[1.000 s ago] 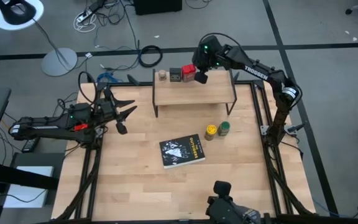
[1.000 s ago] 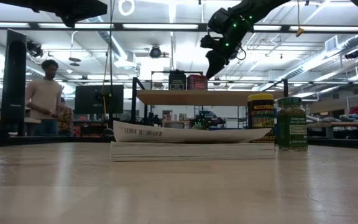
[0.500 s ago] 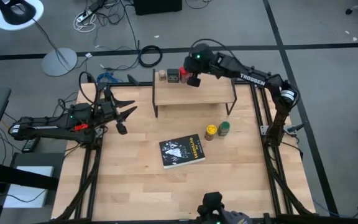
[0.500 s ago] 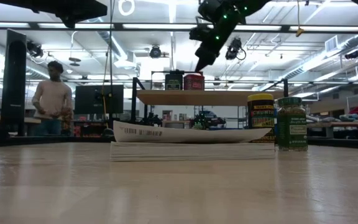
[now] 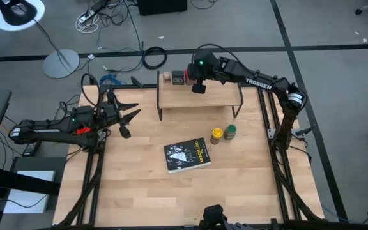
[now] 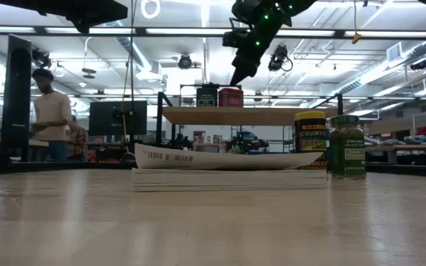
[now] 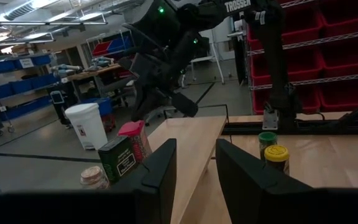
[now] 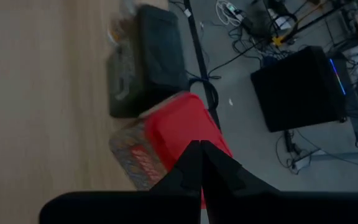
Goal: Shelf spices
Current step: Put the red seasoning on the shelf
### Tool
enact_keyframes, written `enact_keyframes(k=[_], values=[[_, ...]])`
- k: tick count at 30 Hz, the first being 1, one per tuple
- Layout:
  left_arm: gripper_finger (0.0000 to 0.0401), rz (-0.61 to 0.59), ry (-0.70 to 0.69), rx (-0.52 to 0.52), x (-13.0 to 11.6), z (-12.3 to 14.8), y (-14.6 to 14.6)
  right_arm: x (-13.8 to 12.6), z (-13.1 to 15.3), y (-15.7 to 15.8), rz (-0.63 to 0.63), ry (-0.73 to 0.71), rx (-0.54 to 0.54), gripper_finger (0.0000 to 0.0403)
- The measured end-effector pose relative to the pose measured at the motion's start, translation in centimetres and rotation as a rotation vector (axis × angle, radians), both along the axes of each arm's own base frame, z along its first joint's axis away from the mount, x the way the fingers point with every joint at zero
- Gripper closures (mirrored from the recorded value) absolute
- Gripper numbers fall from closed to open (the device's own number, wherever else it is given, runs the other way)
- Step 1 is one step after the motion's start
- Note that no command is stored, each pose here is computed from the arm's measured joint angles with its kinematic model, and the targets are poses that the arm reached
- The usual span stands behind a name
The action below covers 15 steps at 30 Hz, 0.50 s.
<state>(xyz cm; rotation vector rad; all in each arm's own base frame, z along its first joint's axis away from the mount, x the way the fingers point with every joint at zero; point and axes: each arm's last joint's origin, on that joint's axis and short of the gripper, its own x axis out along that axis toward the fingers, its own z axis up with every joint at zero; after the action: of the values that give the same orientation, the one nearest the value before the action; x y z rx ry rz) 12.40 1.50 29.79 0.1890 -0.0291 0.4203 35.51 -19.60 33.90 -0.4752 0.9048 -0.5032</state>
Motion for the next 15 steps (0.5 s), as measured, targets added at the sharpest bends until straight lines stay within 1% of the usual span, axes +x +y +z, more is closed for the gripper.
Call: enact_keyframes(k=[6, 8, 13, 15], values=[[0.0284, 0.0, 0.0, 0.0, 0.0, 0.0, 0.0, 0.7, -0.2, 1.7, 0.06, 0.019, 0.032, 0.0403], [0.0284, 0.0, 0.0, 0.0, 0.0, 0.0, 0.0, 0.9, -0.4, 2.1, 0.07, 0.018, 0.028, 0.0403], [0.0284, 0.0, 0.0, 0.0, 0.0, 0.0, 0.0, 1.0, -0.4, 2.2, 0.06, 0.02, 0.021, 0.0403], [0.0284, 0.0, 0.001, 0.0, 0.0, 0.0, 0.0, 1.0, -0.3, 2.1, 0.035, 0.021, -0.004, 0.0403]])
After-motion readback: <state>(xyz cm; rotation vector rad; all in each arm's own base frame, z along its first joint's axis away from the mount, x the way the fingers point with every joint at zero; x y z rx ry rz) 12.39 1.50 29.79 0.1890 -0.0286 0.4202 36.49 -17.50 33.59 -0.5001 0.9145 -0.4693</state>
